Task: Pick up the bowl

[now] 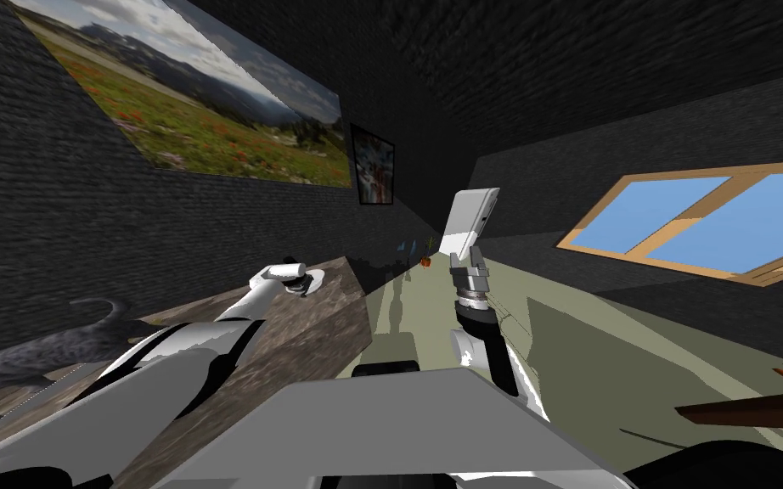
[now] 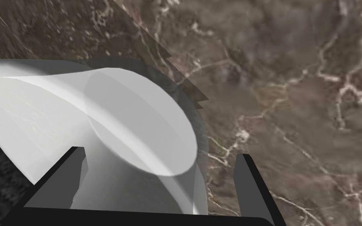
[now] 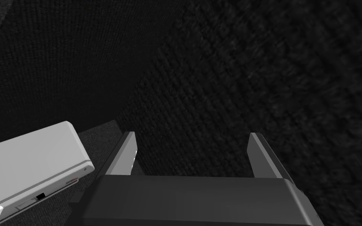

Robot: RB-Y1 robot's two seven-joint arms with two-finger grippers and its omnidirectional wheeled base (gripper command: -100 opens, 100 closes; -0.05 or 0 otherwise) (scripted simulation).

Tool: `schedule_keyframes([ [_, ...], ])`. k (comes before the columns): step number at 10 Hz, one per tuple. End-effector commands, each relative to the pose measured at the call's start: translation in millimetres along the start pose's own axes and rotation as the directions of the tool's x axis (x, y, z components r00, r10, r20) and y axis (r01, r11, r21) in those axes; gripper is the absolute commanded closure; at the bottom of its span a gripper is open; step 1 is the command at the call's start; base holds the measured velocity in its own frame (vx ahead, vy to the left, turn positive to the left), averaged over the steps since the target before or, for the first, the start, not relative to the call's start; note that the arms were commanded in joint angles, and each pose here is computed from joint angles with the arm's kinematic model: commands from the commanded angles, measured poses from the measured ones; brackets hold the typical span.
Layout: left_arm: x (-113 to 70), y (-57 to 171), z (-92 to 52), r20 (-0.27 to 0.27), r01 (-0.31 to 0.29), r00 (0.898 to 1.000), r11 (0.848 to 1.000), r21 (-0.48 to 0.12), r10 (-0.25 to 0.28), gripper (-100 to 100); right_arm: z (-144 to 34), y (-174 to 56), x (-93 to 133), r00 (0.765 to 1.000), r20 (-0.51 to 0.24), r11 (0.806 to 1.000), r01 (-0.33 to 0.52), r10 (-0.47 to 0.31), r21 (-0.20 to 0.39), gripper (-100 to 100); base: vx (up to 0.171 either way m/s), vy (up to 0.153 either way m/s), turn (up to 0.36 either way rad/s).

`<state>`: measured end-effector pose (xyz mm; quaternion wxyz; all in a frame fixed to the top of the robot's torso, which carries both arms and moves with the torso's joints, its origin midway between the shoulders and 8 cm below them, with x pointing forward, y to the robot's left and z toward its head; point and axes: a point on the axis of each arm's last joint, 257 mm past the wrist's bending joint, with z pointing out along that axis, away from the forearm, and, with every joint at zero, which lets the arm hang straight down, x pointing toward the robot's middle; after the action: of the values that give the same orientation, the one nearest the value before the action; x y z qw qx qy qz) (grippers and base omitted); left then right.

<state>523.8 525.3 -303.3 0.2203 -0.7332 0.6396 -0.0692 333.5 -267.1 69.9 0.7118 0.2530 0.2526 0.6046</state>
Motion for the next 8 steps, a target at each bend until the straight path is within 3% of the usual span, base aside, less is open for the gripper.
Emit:
schedule_keyframes([
  [1,-3.2,5.5,4.0,0.002,0.009,1.0,1.0,-0.018,-0.009,-100,0.0,0.0,0.0,1.0,0.0,1.0,0.0,0.0,0.0,0,-0.009,-0.002,0.022],
  [2,-10.1,-19.0,-5.6,0.017,0.012,1.0,0.999,0.032,-0.012,-100,0.0,0.0,0.0,1.0,0.0,1.0,0.0,0.0,0.0,0,-0.046,-0.008,-0.16],
  [4,-18.8,3.7,6.8,0.024,0.043,0.999,0.999,-0.02,-0.043,-100,0.0,0.0,0.0,1.0,0.0,1.0,0.0,0.0,0.0,0,-0.047,0.005,-0.036],
  [5,-27.4,-24.2,-5.3,0.04,0.048,0.998,0.998,0.04,-0.05,-100,0.0,0.0,0.0,1.0,0.0,1.0,0.0,0.0,0.0,0,-0.073,0.008,-0.103],
  [8,-37.5,3.1,7.7,0.052,0.083,0.995,0.996,-0.019,-0.082,-100,0.0,0.0,0.0,1.0,0.0,1.0,0.0,0.0,0.0,0,-0.038,0.004,-0.035],
])
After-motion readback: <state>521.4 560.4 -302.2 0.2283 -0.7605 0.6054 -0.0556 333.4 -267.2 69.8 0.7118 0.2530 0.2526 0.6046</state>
